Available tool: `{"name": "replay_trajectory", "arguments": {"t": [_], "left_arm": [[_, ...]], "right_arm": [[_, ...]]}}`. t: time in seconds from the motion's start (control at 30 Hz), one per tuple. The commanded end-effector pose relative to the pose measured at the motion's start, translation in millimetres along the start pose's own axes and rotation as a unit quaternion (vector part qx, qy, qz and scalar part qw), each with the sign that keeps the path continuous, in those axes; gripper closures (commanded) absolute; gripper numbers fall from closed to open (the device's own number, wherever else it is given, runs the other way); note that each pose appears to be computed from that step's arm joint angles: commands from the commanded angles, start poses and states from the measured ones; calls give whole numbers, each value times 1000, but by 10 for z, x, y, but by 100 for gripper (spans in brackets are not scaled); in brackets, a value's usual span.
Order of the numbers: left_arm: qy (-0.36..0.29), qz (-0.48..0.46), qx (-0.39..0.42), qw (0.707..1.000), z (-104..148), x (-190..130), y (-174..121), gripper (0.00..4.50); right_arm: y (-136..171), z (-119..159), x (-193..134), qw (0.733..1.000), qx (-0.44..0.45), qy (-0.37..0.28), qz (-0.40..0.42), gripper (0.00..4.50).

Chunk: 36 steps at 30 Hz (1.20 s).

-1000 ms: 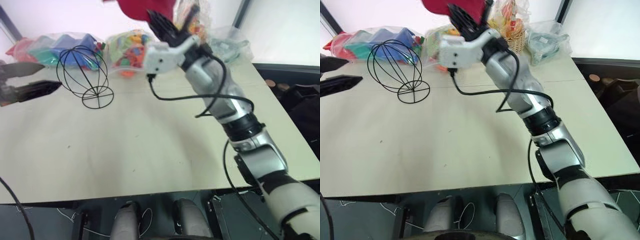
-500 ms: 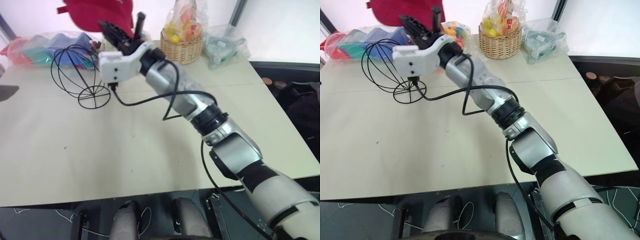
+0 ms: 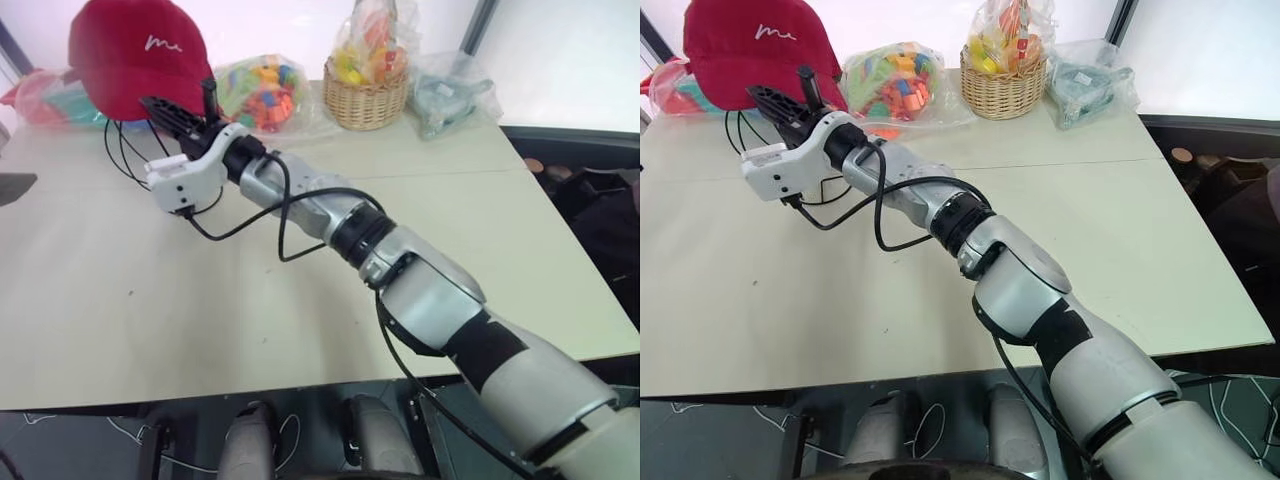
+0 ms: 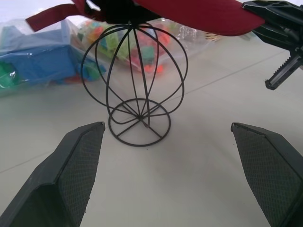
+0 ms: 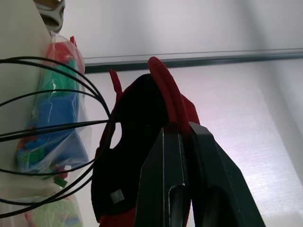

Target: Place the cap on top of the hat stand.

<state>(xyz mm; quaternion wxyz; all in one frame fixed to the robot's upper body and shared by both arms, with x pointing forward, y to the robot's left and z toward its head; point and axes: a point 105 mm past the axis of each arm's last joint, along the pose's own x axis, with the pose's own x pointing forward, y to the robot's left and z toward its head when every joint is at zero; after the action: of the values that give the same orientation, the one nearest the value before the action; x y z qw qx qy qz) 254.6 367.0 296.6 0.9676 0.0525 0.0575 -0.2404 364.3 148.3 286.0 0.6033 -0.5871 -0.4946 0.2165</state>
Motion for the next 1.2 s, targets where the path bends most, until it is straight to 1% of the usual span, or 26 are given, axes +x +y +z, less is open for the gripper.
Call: {"name": "replay_trajectory", "arguments": {"t": [0.03, 0.13, 0.3, 0.43, 0.53, 0.67, 0.77, 0.9, 1.2], "left_arm": [[-30, 2, 22, 999, 170, -47, -42, 0], [-32, 2, 23, 999, 183, -40, -48, 0], [-32, 4, 23, 999, 175, -34, -51, 0], [-32, 4, 24, 999, 167, -16, -58, 0], [-32, 4, 24, 999, 153, -4, -70, 0], [-31, 6, 22, 999, 130, 9, -71, 0], [-31, 7, 20, 999, 123, 16, -72, 0], [-31, 6, 17, 999, 107, 30, -76, 0], [-30, 8, 15, 999, 78, 36, -89, 0]], "right_arm": [[-3, 138, 62, 1000, -9, -21, -9, 446], [157, 181, 38, 1000, -9, -24, 12, 446], [402, 377, 10, 998, 8, -44, 45, 446], [597, 489, -39, 996, 25, -46, 70, 446], [734, 500, -96, 995, 33, -38, 90, 446], [868, 412, -159, 992, 35, -12, 117, 446], [915, 329, -179, 991, 35, 11, 132, 446], [917, 318, -150, 989, 36, 25, 143, 446], [907, 522, -57, 985, 58, 12, 163, 446]]}}
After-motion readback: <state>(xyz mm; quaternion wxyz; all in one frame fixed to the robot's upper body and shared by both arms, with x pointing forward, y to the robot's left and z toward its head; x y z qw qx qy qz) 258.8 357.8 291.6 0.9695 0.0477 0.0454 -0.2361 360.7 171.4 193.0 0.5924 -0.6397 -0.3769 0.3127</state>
